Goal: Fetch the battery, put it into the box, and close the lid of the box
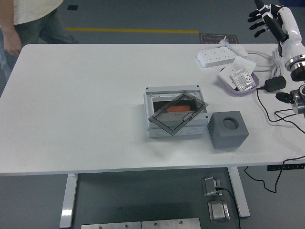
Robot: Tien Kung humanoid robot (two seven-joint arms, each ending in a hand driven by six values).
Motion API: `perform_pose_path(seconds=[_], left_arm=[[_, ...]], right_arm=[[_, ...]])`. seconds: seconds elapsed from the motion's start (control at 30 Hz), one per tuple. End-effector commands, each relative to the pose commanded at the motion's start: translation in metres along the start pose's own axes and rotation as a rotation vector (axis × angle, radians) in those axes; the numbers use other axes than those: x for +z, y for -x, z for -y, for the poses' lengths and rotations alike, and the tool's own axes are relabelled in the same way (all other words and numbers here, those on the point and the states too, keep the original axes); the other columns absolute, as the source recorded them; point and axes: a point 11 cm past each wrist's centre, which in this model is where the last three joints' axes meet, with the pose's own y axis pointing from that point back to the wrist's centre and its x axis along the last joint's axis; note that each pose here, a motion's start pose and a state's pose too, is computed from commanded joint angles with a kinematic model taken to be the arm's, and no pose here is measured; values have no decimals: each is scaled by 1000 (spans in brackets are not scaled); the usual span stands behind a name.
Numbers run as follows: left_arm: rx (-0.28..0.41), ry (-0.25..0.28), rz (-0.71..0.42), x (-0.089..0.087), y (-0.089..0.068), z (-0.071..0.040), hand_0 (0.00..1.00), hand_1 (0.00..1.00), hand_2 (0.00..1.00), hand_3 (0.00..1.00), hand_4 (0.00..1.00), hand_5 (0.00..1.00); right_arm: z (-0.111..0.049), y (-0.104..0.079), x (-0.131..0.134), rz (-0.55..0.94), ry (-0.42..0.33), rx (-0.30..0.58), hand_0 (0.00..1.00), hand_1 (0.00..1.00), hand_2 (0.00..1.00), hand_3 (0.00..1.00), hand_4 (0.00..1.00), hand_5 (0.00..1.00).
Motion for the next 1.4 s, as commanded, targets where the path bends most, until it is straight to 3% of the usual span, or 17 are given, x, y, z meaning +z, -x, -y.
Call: perform_pose_path(seconds=[0.03,0.07,0.23,0.27,0.43,0.47,0.77,1.1,1.4], left_arm=[[-1,0,-1,0,0,0,443,590,544,533,329,2],[-1,1,-2,0,0,0,443,589,543,532,325,2],[-4,1,-7,1,2,0,443,589,543,532,325,2],[-4,1,-8,1,2,0,443,588,543,533,329,2],[-6,2,-13,2,2,0,443,588,543,533,329,2],[-6,3,-15,2,2,0,444,588,542,533,332,2],[-3,5,-31,2,0,0,446,587,542,533,334,2],[-6,3,-38,1,1,0,448,586,540,532,341,2],[-11,-3,-51,-2,1,0,448,585,540,532,342,2]], right_arm=[[-2,0,4,26,0,1,317,455,503,475,827,805],[-4,0,9,57,0,2,457,522,561,557,795,757],[-11,2,27,192,11,10,457,522,561,557,795,757],[-12,2,30,216,15,12,532,583,601,606,795,732],[-18,3,38,262,37,-4,532,583,601,606,795,732],[-19,4,39,263,43,-14,603,613,630,628,802,733],[-35,10,49,244,98,-100,654,621,641,637,805,736],[-54,13,48,305,71,-77,713,659,680,667,821,769],[-58,14,50,309,78,-78,703,645,672,654,817,765]])
